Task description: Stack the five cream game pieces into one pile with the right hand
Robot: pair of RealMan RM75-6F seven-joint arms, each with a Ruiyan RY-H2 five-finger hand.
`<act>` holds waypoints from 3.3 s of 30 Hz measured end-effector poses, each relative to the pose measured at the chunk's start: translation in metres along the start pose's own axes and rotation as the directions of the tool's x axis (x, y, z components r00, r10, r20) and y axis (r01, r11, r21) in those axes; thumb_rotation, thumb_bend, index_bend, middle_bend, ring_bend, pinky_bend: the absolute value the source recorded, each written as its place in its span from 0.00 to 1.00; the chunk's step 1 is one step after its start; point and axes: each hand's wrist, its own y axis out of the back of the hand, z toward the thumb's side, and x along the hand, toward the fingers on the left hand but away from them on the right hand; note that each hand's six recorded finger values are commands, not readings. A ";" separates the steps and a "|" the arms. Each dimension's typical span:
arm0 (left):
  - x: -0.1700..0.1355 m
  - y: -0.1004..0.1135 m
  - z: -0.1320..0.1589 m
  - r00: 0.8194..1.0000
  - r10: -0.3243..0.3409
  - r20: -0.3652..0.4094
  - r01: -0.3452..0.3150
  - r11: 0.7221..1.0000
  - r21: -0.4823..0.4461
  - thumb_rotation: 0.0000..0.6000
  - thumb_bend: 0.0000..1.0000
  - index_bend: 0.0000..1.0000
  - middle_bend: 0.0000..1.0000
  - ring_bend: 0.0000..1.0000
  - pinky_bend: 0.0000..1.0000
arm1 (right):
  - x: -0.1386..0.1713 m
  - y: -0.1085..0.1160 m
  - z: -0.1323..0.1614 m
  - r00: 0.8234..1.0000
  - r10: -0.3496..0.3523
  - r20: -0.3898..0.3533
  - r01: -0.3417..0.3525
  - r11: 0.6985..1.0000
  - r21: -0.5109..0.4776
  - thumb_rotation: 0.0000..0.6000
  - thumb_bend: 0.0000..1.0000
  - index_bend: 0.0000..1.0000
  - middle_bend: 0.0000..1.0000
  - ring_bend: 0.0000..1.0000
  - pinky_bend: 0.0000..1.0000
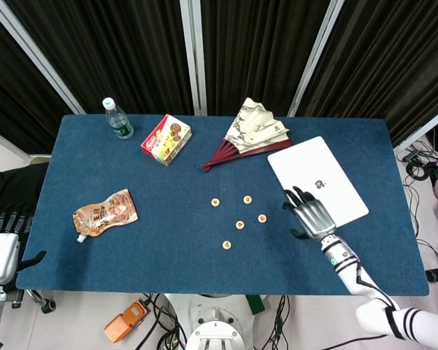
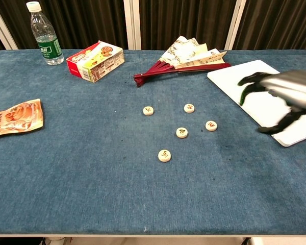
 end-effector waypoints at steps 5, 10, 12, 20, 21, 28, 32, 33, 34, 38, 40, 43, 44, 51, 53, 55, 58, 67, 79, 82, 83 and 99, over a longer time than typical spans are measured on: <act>-0.001 -0.001 -0.004 1.000 -0.002 -0.012 0.002 1.000 0.002 1.00 0.00 0.14 0.10 0.08 0.01 | -0.026 -0.011 0.020 0.999 0.016 -0.035 -0.015 0.999 0.033 1.00 0.42 0.44 0.14 0.10 0.22; -0.002 -0.002 -0.008 1.000 -0.004 -0.019 0.004 1.000 0.003 1.00 0.00 0.14 0.10 0.08 0.01 | -0.040 -0.014 0.036 0.998 0.012 -0.061 -0.010 0.999 0.038 1.00 0.44 0.48 0.14 0.11 0.22; -0.002 -0.002 -0.008 1.000 -0.004 -0.020 0.004 1.000 0.004 1.00 0.00 0.14 0.10 0.08 0.01 | -0.042 -0.014 0.039 0.998 0.011 -0.070 -0.008 0.999 0.040 1.00 0.45 0.49 0.14 0.12 0.22; -0.001 -0.003 -0.010 1.000 -0.003 -0.023 0.003 1.000 0.005 1.00 0.00 0.14 0.10 0.08 0.01 | -0.048 -0.017 0.047 0.996 0.019 -0.085 -0.015 0.999 0.050 1.00 0.46 0.49 0.14 0.12 0.22; -0.001 -0.003 -0.010 1.000 -0.003 -0.023 0.004 1.000 0.005 1.00 0.00 0.14 0.10 0.08 0.01 | -0.049 -0.018 0.049 0.996 0.021 -0.087 -0.017 0.999 0.051 1.00 0.46 0.50 0.14 0.12 0.22; -0.002 -0.003 -0.013 1.000 -0.004 -0.030 0.004 1.000 0.006 1.00 0.00 0.14 0.10 0.08 0.01 | -0.053 -0.020 0.056 0.995 0.023 -0.099 -0.019 0.999 0.042 1.00 0.50 0.56 0.16 0.14 0.22; -0.003 -0.003 -0.015 0.999 -0.002 -0.034 0.003 1.000 0.004 1.00 0.00 0.14 0.10 0.08 0.01 | -0.055 -0.019 0.055 0.995 0.022 -0.097 -0.017 0.999 0.047 1.00 0.52 0.59 0.17 0.14 0.22; -0.004 -0.004 -0.015 0.999 -0.003 -0.035 0.003 1.000 0.004 1.00 0.00 0.14 0.10 0.08 0.01 | -0.056 -0.018 0.055 0.995 0.018 -0.094 -0.014 0.999 0.045 1.00 0.52 0.60 0.17 0.15 0.22; -0.004 -0.004 -0.016 0.999 -0.004 -0.036 0.004 1.000 0.004 1.00 0.00 0.14 0.10 0.08 0.01 | -0.056 -0.016 0.054 0.996 0.015 -0.091 -0.011 0.999 0.042 1.00 0.52 0.60 0.17 0.15 0.22; -0.004 -0.004 -0.017 0.999 -0.004 -0.039 0.004 1.000 0.002 1.00 0.00 0.14 0.10 0.08 0.01 | -0.060 -0.006 0.052 0.997 -0.002 -0.081 0.004 1.000 0.027 1.00 0.52 0.60 0.18 0.15 0.22; -0.004 -0.004 -0.017 0.999 -0.003 -0.038 0.003 1.000 0.002 1.00 0.00 0.14 0.10 0.08 0.01 | -0.064 -0.001 0.052 0.997 -0.011 -0.077 0.013 1.000 0.023 1.00 0.52 0.60 0.18 0.15 0.22; -0.003 -0.004 -0.016 0.999 -0.003 -0.034 0.003 1.000 0.003 1.00 0.00 0.14 0.10 0.08 0.01 | -0.071 0.007 0.053 0.997 -0.022 -0.069 0.024 1.000 0.016 1.00 0.52 0.60 0.18 0.15 0.22; -0.003 -0.004 -0.015 0.999 -0.004 -0.032 0.004 1.000 0.004 1.00 0.00 0.14 0.10 0.08 0.01 | -0.073 0.009 0.054 0.997 -0.025 -0.067 0.026 1.000 0.015 1.00 0.52 0.60 0.18 0.14 0.22; -0.002 -0.004 -0.016 0.999 -0.007 -0.036 0.007 1.000 0.007 1.00 0.00 0.14 0.10 0.08 0.01 | -0.094 0.015 0.062 0.999 -0.011 -0.050 0.012 1.000 0.024 1.00 0.52 0.59 0.18 0.15 0.22; -0.002 -0.005 -0.016 0.999 -0.011 -0.038 0.011 1.000 0.008 1.00 0.00 0.14 0.10 0.08 0.01 | -0.100 0.015 0.065 0.999 -0.004 -0.045 0.005 1.000 0.028 1.00 0.52 0.58 0.18 0.15 0.22; -0.002 -0.005 -0.017 0.999 -0.013 -0.041 0.013 1.000 0.009 1.00 0.00 0.14 0.10 0.08 0.01 | -0.106 0.015 0.068 0.999 0.000 -0.042 0.001 1.000 0.031 1.00 0.52 0.58 0.18 0.15 0.22; -0.003 -0.006 -0.018 0.999 -0.014 -0.044 0.014 1.000 0.009 1.00 0.00 0.14 0.10 0.08 0.01 | -0.111 0.015 0.070 0.999 0.003 -0.036 -0.001 0.999 0.033 1.00 0.52 0.57 0.18 0.15 0.22; -0.002 -0.006 -0.019 0.999 -0.016 -0.046 0.016 1.000 0.011 1.00 0.00 0.14 0.10 0.08 0.01 | -0.115 0.013 0.074 0.999 0.008 -0.034 -0.007 0.999 0.039 1.00 0.52 0.56 0.18 0.15 0.22; -0.001 -0.007 -0.020 0.999 -0.016 -0.049 0.017 1.000 0.011 1.00 0.00 0.14 0.10 0.08 0.01 | -0.115 0.010 0.076 0.999 0.010 -0.037 -0.008 0.999 0.044 1.00 0.52 0.48 0.17 0.15 0.21; 0.000 -0.007 -0.020 0.999 -0.016 -0.048 0.016 1.000 0.011 1.00 0.00 0.14 0.10 0.08 0.01 | -0.115 0.011 0.076 0.999 0.010 -0.039 -0.008 0.999 0.043 1.00 0.52 0.46 0.17 0.15 0.21; 0.000 -0.007 -0.020 0.999 -0.016 -0.048 0.016 1.000 0.010 1.00 0.00 0.14 0.10 0.08 0.01 | -0.114 0.011 0.077 0.999 0.009 -0.040 -0.007 0.999 0.043 1.00 0.52 0.46 0.17 0.15 0.21; 0.000 -0.007 -0.020 0.999 -0.016 -0.045 0.017 1.000 0.005 1.00 0.00 0.14 0.10 0.08 0.01 | -0.081 0.032 0.098 0.985 -0.052 -0.167 0.062 0.997 0.055 1.00 0.43 0.47 0.17 0.13 0.18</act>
